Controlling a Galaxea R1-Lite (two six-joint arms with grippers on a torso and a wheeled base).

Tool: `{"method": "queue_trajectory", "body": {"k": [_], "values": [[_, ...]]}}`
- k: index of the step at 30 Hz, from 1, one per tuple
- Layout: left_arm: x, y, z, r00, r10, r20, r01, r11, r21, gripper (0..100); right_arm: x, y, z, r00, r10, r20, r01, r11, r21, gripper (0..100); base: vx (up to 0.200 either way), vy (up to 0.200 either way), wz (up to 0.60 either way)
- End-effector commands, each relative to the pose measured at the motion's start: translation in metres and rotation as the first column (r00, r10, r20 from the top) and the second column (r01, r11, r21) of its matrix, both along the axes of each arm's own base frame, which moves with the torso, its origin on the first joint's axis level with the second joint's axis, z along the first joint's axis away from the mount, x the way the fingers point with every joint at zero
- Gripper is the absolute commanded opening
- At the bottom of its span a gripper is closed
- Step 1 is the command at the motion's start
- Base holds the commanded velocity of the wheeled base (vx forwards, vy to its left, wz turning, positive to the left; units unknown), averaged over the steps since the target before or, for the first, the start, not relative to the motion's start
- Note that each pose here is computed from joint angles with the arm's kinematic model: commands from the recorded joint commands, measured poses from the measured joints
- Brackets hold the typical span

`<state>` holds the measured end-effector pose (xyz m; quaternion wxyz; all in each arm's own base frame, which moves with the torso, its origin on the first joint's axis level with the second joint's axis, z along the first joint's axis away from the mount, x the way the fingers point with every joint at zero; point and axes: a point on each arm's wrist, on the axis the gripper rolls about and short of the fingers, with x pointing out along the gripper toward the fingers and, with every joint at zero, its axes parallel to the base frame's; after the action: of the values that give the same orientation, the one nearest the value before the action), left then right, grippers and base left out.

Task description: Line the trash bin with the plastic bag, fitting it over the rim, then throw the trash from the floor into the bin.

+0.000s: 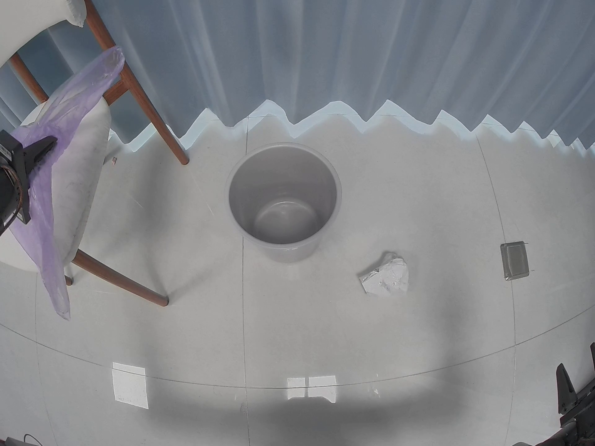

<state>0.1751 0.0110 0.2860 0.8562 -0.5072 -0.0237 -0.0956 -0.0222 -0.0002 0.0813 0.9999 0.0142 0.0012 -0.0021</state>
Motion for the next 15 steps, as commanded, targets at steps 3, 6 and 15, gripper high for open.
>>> {"method": "queue_trajectory", "body": {"k": [3, 6, 15], "values": [[0.002, -0.019, 0.010, 0.988, -0.112, 0.104, 0.114, 0.993, -0.011, 0, -0.001, 0.000, -0.005, 1.000, -0.002, 0.007, 0.002, 1.000, 0.002, 100, 0.000, 0.000, 0.00], [0.001, -0.031, 0.020, 0.967, -0.201, 0.156, 0.213, 0.975, -0.065, 0, -0.001, 0.000, -0.005, 1.000, -0.002, 0.007, 0.002, 1.000, 0.004, 100, 0.000, 0.000, 0.00], [-0.007, -0.051, 0.046, 0.826, -0.471, 0.308, 0.516, 0.853, -0.080, 0, -0.001, 0.000, -0.005, 1.000, -0.002, 0.007, 0.002, 1.000, 0.004, 100, 0.000, 0.000, 0.00]]}}
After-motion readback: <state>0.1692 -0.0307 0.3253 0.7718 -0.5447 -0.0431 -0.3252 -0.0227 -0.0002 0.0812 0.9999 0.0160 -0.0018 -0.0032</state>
